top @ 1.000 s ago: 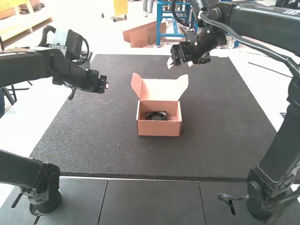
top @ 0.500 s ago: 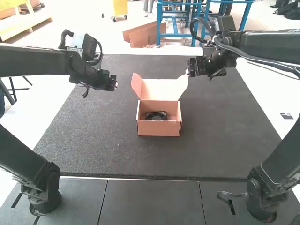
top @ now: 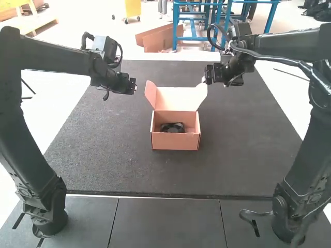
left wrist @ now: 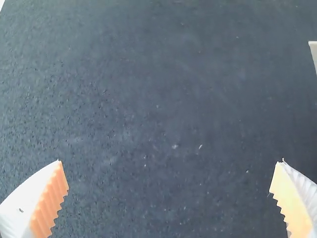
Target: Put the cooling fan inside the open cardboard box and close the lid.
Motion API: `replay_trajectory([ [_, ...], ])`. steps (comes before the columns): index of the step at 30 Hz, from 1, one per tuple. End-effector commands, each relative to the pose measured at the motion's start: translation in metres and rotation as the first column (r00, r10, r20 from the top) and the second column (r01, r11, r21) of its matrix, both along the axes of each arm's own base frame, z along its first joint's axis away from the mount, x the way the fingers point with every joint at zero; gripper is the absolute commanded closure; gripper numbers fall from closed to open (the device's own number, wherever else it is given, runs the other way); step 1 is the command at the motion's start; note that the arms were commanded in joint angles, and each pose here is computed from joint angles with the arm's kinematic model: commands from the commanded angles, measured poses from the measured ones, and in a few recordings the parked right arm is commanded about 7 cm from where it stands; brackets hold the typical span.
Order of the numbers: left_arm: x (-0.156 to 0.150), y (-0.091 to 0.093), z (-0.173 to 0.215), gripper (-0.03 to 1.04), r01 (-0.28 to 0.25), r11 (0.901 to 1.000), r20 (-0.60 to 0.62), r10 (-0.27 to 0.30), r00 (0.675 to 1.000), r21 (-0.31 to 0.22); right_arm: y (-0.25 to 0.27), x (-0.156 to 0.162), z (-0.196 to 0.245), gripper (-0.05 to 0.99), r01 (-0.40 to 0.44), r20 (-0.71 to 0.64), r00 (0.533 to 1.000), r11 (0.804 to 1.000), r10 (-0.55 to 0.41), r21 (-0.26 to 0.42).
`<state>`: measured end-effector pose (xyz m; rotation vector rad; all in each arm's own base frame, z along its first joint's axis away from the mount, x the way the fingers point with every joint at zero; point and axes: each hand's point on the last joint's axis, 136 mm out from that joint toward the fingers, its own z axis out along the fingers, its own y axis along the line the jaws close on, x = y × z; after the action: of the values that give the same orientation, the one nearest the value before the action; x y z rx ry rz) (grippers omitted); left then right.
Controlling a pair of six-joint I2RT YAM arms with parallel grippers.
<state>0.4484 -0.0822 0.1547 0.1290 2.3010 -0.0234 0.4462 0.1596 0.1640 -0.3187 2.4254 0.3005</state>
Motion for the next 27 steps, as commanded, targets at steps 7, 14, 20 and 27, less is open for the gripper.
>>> replay_trajectory([
  [7,0.021,-0.029,0.017,0.04,0.044,0.9987,0.05,-0.043,0.998,-0.025,0.014,0.022,0.014,0.04,-0.003,0.003,1.0,0.998,0.002,0.063],
  [14,0.029,-0.05,0.018,0.04,0.067,0.9966,0.058,-0.065,0.996,-0.047,0.018,0.031,0.002,0.08,-0.005,-0.021,1.0,0.998,0.006,0.06],
  [20,0.035,-0.053,0.02,0.04,0.067,0.9964,0.064,-0.064,0.996,-0.051,0.02,0.036,-0.005,0.14,-0.01,-0.047,0.999,0.998,0.012,0.055],
  [27,0.039,-0.054,0.02,0.04,0.067,0.9964,0.065,-0.064,0.996,-0.051,0.023,0.04,-0.005,0.33,-0.015,-0.042,0.999,0.998,0.018,0.062],
])
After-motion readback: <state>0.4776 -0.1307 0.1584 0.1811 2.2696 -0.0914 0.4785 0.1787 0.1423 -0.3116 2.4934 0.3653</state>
